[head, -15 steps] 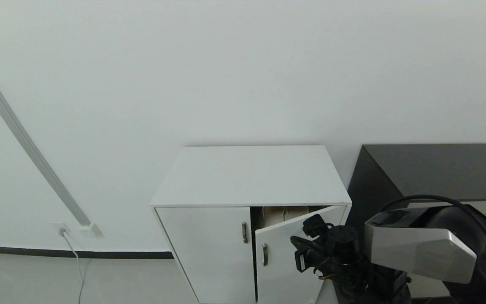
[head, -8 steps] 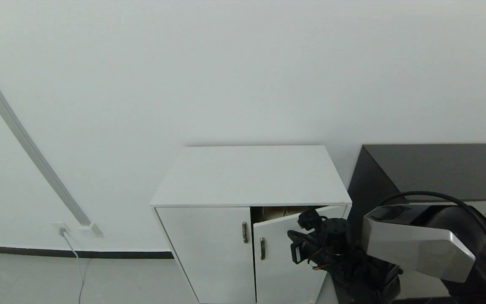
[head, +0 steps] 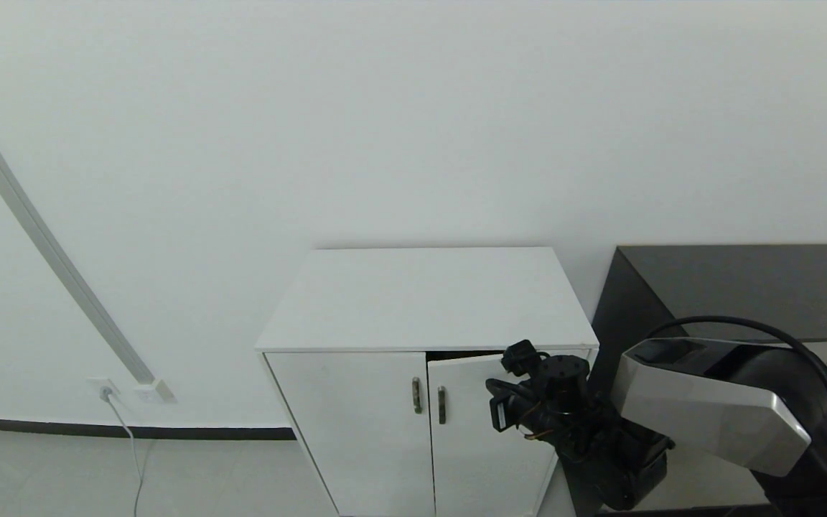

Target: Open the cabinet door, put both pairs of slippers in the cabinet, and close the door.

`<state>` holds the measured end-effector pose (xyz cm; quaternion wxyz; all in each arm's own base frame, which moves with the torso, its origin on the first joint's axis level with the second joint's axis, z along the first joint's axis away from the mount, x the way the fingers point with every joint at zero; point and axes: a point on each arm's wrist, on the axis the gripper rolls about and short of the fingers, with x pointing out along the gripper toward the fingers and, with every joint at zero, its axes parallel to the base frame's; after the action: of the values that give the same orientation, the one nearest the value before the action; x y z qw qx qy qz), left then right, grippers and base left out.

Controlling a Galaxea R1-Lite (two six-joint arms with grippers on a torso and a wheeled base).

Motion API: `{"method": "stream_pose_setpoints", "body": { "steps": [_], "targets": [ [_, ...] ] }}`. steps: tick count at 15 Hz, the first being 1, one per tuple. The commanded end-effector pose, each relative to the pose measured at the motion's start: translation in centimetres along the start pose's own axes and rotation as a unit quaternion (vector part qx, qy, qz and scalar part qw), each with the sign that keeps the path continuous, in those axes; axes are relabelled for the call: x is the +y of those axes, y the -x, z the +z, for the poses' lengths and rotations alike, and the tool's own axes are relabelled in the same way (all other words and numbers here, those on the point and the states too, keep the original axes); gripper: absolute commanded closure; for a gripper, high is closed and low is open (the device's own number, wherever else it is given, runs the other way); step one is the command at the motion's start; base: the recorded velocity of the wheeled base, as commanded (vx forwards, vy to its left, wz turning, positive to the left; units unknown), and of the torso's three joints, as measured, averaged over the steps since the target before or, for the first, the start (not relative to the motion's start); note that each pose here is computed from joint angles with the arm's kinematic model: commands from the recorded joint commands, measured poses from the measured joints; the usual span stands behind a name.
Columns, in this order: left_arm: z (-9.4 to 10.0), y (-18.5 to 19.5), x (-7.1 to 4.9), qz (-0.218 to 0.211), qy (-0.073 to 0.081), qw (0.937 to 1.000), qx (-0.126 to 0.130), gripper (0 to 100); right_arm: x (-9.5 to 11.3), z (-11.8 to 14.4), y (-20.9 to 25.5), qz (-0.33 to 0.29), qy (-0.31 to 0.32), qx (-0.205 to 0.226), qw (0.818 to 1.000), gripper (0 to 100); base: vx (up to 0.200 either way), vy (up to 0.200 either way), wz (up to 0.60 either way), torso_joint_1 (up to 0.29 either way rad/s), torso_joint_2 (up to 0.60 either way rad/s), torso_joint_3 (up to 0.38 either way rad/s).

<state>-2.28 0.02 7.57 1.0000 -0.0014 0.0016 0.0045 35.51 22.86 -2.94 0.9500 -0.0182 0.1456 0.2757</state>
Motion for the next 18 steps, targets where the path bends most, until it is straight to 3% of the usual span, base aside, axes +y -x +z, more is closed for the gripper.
{"method": "stream_pose_setpoints", "body": {
  "steps": [1,13,18],
  "targets": [
    [0.0,0.0,0.0,0.0,0.0,1.0,0.0,100,-0.2,0.5,-0.1,-0.003,-0.001,-0.007,1.0,100,0.0,0.0,0.0,0.0,0.0,0.0],
    [0.0,0.0,0.0,0.0,0.0,1.0,0.0,100,-1.0,1.1,-0.3,-0.011,-0.003,-0.017,1.0,100,0.0,0.0,0.0,0.0,0.0,0.0],
    [0.0,0.0,0.0,-0.001,0.001,1.0,0.0,100,-0.9,1.6,2.0,-0.01,-0.004,-0.015,1.0,100,0.0,0.0,0.0,0.0,0.0,0.0]
  ]
}}
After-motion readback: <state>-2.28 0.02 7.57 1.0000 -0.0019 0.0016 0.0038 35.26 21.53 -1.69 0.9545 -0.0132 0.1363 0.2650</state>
